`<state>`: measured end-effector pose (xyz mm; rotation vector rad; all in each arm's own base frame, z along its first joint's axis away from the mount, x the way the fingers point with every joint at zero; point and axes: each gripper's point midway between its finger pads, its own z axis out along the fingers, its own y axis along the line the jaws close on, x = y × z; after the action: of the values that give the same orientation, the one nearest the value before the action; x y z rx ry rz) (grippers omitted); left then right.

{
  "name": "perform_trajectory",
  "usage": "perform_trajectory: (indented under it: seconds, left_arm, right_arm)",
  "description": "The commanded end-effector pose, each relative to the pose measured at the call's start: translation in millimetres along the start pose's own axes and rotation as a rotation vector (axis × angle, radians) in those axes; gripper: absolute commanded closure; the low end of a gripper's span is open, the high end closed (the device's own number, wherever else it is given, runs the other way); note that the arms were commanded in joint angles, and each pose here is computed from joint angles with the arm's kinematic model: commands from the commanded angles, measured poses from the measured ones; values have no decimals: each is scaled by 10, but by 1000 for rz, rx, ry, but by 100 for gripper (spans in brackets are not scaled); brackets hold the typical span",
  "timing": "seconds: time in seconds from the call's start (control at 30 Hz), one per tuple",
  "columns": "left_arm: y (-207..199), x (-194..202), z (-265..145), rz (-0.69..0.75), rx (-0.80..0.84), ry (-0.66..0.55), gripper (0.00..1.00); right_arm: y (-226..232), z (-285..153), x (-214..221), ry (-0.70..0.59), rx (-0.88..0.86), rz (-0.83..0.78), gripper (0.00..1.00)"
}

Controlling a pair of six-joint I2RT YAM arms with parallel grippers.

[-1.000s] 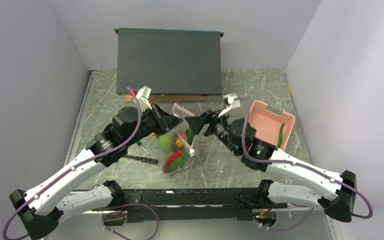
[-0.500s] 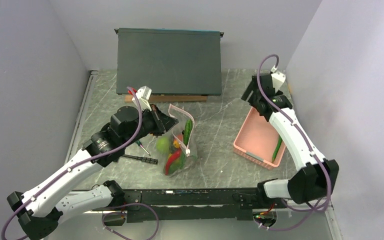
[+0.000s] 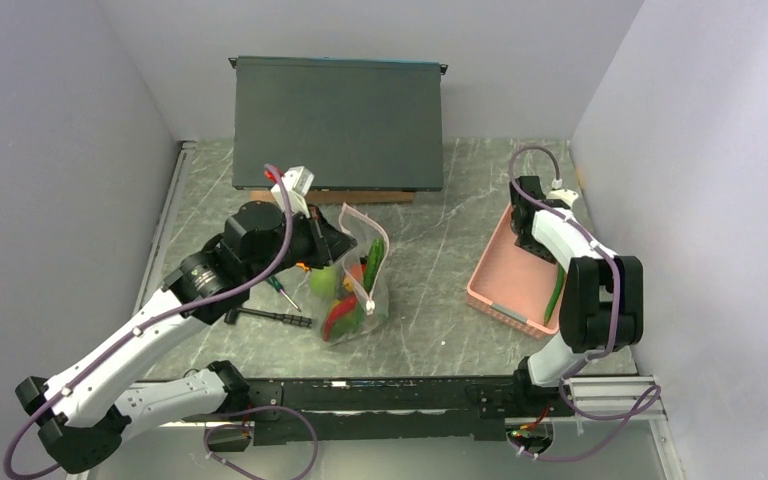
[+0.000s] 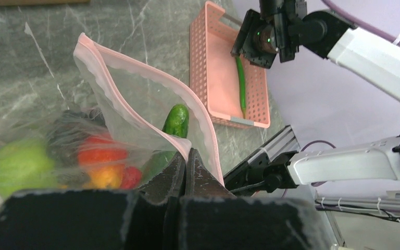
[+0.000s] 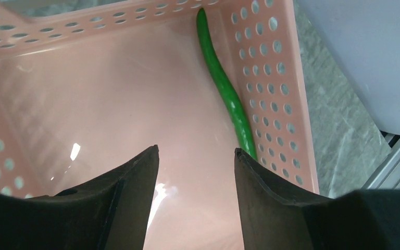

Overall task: Place the food in the zip-top bag and seal the zipper
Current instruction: Pick up the fake vegetable from the bin.

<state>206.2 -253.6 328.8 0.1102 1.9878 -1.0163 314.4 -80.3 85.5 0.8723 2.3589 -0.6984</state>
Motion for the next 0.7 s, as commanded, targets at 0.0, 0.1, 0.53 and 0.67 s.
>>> perform_trajectory:
  seconds: [0.0,0.1,0.53,0.67]
  left_arm:
    - [-216,-137,-28,13,71,-4,100]
    - [-223,-151,-14,4,67,-6,100]
    - [-202,-200,-54,-14,42,-24,100]
    - [-171,-178,-71,-26,33,-24,100]
  right_arm:
    - [-94,223,-130,-29,44,18,42]
    - [-53,302,-128,-13,23,12,40]
    - [92,683,84,98,-133,30,34]
    - [31,686,89,92,-113,15,31]
